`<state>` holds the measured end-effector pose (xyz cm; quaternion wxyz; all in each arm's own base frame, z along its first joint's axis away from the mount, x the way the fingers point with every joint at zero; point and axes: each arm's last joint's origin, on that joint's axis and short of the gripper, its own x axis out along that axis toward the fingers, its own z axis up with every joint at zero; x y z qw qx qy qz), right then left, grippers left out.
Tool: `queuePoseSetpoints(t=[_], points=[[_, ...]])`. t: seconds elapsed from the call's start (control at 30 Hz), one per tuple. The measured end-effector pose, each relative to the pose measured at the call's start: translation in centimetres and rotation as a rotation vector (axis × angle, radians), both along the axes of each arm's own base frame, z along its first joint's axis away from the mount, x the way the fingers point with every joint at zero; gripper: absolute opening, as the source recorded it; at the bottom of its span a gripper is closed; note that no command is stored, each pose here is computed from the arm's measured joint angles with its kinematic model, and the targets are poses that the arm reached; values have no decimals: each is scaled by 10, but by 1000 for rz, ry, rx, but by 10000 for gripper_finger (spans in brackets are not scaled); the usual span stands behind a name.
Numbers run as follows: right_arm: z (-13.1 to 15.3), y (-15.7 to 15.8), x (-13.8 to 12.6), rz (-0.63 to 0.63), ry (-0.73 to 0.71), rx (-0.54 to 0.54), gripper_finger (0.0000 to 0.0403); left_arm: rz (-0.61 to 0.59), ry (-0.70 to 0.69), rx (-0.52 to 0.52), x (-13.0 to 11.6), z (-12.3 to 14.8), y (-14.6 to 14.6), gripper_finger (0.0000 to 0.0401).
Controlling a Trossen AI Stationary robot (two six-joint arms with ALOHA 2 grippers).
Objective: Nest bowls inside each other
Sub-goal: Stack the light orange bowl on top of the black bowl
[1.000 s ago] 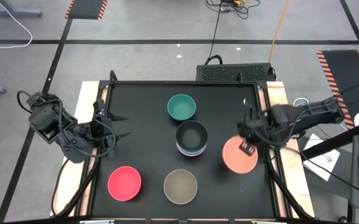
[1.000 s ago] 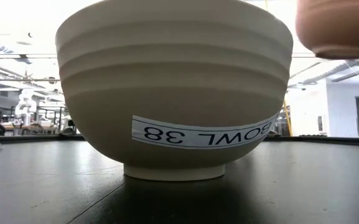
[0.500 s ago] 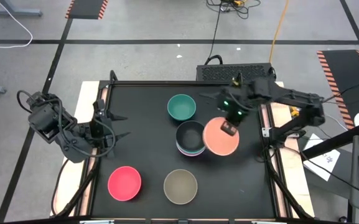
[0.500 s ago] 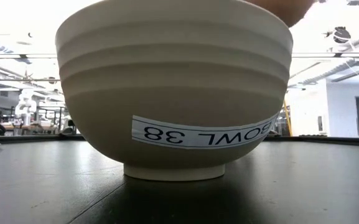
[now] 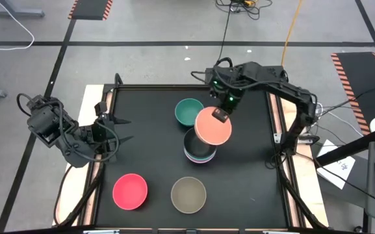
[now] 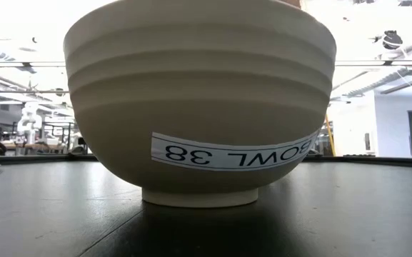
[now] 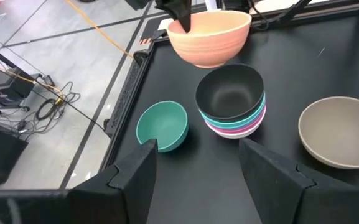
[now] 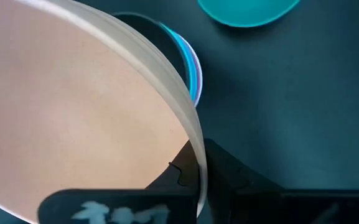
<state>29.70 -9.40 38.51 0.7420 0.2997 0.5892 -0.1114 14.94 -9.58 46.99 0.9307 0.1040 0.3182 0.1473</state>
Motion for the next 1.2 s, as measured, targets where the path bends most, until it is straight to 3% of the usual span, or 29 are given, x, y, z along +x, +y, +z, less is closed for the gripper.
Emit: queuePoseSetpoints(t=[0.33, 0.73, 1.2], points=[[-17, -10, 19, -7, 23, 106, 0, -4, -3, 1, -3, 1, 2, 228], [-25, -1, 24, -28, 91, 30, 0, -21, 4, 20, -3, 2, 3, 228], [-61, -6, 50, 9, 175, 108, 0, -27, 7, 27, -3, 2, 3, 228]])
